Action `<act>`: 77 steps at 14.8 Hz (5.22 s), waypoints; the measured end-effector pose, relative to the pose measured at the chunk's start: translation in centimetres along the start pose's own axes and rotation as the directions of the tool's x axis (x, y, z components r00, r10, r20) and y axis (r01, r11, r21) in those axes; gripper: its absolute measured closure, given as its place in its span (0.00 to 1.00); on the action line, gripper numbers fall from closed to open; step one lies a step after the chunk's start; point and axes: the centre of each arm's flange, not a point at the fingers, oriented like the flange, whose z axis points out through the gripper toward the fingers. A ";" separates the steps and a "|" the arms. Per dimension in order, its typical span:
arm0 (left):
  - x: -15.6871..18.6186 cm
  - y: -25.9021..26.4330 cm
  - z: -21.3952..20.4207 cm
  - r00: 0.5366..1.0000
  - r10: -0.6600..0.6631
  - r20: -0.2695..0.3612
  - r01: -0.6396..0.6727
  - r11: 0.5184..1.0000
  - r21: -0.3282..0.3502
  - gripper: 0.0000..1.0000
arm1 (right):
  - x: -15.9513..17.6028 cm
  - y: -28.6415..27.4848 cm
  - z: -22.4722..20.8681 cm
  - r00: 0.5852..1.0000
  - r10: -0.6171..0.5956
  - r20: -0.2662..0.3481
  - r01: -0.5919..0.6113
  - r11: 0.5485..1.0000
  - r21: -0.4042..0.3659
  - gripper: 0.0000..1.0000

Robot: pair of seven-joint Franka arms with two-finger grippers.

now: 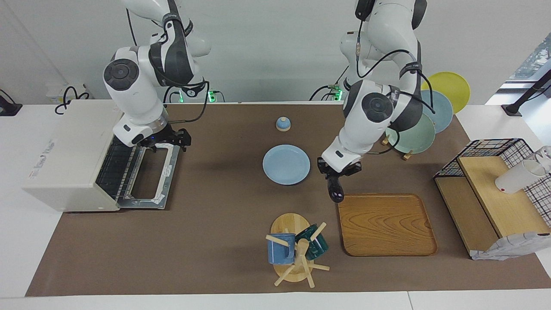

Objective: Put eggplant into oven

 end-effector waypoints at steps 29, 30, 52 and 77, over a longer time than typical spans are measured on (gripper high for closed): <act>-5.2 1.0 1.5 0.990 -0.081 -0.118 0.079 0.997 -0.017 0.00 | -3.1 -1.1 -8.5 0.995 -0.075 -0.067 0.078 0.996 0.037 0.00; -4.0 -1.6 -0.2 0.988 -0.096 -0.121 0.095 0.995 -0.017 0.00 | -2.8 -3.2 -8.6 0.992 -0.086 -0.097 0.091 0.995 0.043 0.00; -8.4 -20.7 -15.0 0.990 -0.143 -0.013 0.143 0.989 0.040 0.00 | -1.6 -46.3 13.9 0.952 -0.006 -0.307 0.050 0.989 0.137 0.23; -10.4 -19.4 -16.8 0.993 -0.119 -0.012 0.120 0.992 0.047 0.00 | -0.8 -39.9 10.4 0.946 -0.218 -0.238 0.192 0.973 -0.126 0.98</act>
